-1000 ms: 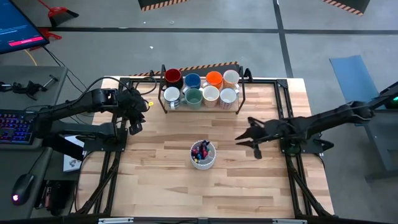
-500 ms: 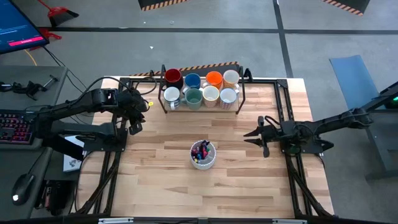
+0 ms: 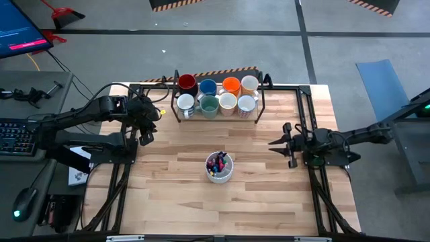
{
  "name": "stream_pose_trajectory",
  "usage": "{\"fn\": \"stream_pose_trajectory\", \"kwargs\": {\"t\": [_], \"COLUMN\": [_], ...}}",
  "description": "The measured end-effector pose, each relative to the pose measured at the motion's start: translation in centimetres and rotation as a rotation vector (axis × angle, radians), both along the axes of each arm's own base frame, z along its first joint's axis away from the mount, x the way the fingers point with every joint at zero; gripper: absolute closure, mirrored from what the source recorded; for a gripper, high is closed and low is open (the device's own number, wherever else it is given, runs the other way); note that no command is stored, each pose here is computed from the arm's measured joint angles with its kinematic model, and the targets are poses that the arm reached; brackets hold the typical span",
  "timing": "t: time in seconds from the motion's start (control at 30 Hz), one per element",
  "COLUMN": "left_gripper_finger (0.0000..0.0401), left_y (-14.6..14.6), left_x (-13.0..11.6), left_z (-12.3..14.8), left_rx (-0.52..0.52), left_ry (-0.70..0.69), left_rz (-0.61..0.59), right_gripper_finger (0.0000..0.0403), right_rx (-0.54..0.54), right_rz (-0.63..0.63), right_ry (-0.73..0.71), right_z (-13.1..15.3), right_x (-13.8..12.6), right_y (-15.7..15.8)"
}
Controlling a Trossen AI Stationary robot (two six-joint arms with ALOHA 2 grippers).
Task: Place coffee mugs
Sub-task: Return to home position
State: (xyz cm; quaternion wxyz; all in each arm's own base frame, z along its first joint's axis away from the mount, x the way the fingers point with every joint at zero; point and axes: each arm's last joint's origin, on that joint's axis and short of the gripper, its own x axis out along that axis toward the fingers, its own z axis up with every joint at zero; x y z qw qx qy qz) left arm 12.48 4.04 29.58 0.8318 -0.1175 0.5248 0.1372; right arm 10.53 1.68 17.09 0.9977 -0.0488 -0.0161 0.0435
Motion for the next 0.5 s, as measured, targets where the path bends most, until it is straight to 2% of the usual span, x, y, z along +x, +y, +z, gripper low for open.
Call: {"fn": "stream_pose_trajectory", "kwargs": {"t": [0.13, 0.27, 0.5], "left_gripper_finger": [0.0313, 0.0313, 0.0313], "left_y": [0.0, 0.0, 0.0], "left_x": [0.0, 0.0, 0.0], "left_z": [0.0, 0.0, 0.0], "left_rx": [0.0, 0.0, 0.0], "left_ry": [0.0, 0.0, 0.0], "left_rz": [0.0, 0.0, -0.001], "right_gripper_finger": [0.0327, 0.0327, 0.0327], "right_rx": [0.059, 0.043, 0.04], "right_rz": [0.012, 0.091, 0.071], "right_ry": [0.028, 0.004, 0.004], "right_z": [-0.37, -0.22, -0.23], "right_x": [-0.74, -0.98, -0.95], "right_y": [-0.11, 0.08, -0.08]}}
